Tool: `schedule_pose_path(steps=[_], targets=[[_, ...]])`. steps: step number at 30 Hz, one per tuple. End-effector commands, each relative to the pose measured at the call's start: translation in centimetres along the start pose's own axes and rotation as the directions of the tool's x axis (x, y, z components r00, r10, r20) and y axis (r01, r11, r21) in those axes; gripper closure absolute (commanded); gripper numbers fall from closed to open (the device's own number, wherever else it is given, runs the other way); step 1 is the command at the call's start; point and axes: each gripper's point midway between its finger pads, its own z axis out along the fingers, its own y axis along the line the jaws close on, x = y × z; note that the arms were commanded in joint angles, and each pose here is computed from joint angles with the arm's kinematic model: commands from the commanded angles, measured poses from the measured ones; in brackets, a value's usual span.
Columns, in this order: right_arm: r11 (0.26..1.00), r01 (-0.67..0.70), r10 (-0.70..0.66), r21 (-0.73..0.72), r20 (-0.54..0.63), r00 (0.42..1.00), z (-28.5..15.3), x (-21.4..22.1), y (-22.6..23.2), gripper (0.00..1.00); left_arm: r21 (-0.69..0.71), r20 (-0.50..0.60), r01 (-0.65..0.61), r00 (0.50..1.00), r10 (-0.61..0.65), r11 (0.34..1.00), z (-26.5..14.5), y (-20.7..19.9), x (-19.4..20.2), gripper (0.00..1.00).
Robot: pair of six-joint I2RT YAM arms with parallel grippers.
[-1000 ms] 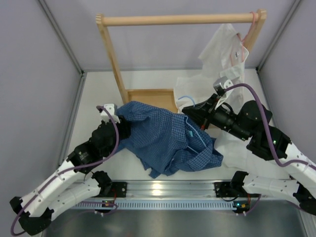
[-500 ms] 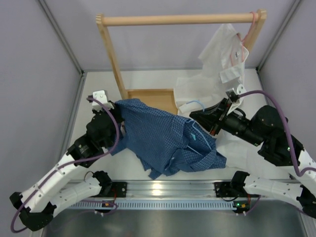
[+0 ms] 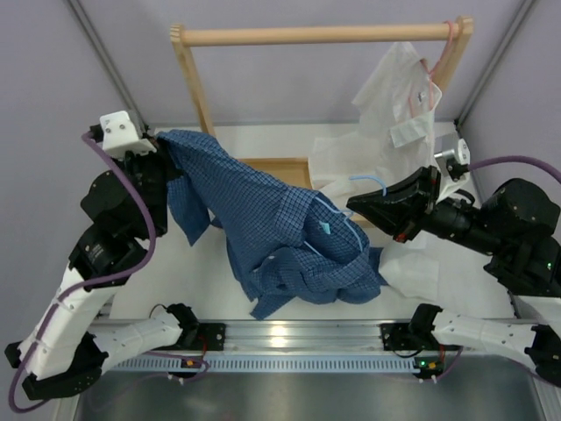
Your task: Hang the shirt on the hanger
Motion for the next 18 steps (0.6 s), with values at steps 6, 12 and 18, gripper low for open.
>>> schedule_pose_path(steps=[6,12,18], targets=[[0.999,-0.014,0.011,0.041,0.064,0.998,0.8,-1.6,-0.6,1.0,-0.25,-0.242,-0.216,0.958,0.156,0.944,1.8,5.1,8.3,1.0],[0.998,-0.024,0.021,0.056,0.054,0.998,1.5,-0.3,-1.2,1.0,-0.187,-0.38,-0.132,0.923,0.052,0.973,4.1,6.3,13.9,1.0],[0.997,-0.012,0.01,0.083,0.022,1.0,3.2,0.3,-2.1,1.0,-0.157,-0.393,-0.098,0.919,0.029,0.983,4.1,5.7,14.4,1.0]])
